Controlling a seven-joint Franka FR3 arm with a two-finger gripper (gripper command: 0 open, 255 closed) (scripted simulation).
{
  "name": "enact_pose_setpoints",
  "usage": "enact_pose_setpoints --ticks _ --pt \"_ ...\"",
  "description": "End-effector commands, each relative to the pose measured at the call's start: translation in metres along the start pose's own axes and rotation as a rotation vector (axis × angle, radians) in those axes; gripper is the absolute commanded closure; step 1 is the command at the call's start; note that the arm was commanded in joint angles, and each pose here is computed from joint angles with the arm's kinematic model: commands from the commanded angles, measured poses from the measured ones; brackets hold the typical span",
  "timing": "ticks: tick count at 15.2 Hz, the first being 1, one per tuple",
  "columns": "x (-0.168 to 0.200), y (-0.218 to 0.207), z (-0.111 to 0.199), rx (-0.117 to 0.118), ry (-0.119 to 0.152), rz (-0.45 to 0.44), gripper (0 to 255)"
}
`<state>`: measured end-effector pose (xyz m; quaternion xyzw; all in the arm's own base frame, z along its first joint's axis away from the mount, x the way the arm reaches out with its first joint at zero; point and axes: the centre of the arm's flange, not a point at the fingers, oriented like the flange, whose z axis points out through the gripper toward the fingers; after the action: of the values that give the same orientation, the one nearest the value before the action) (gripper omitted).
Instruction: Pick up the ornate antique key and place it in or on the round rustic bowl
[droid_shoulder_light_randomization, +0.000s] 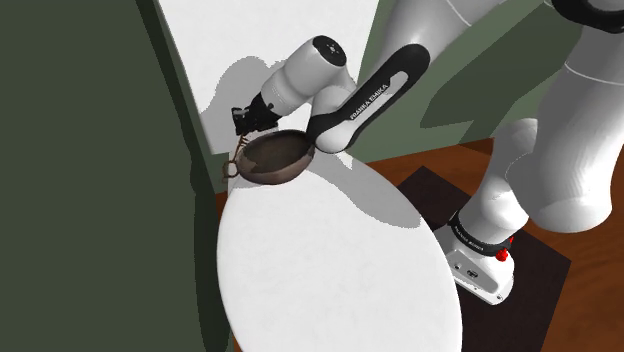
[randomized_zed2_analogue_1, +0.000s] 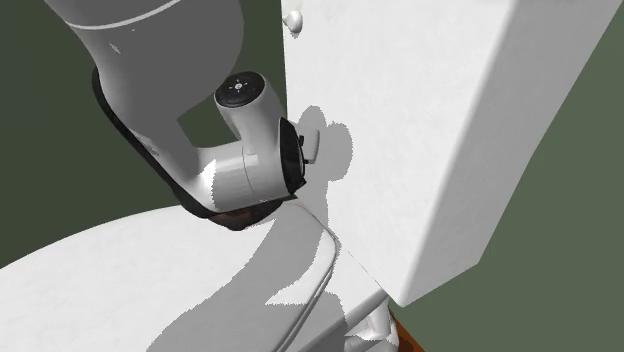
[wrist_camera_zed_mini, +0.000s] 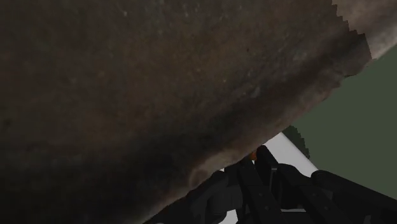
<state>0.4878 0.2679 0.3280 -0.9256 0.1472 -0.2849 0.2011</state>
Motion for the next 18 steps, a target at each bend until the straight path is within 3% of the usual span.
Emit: enact_pose_setpoints --ticks 1,18 --pt "0.004 -0.004 -0.008 -0.002 -0.001 -0.001 255" --pt "0.046 -0.045 -0.076 -0.002 -0.001 -0.001 255"
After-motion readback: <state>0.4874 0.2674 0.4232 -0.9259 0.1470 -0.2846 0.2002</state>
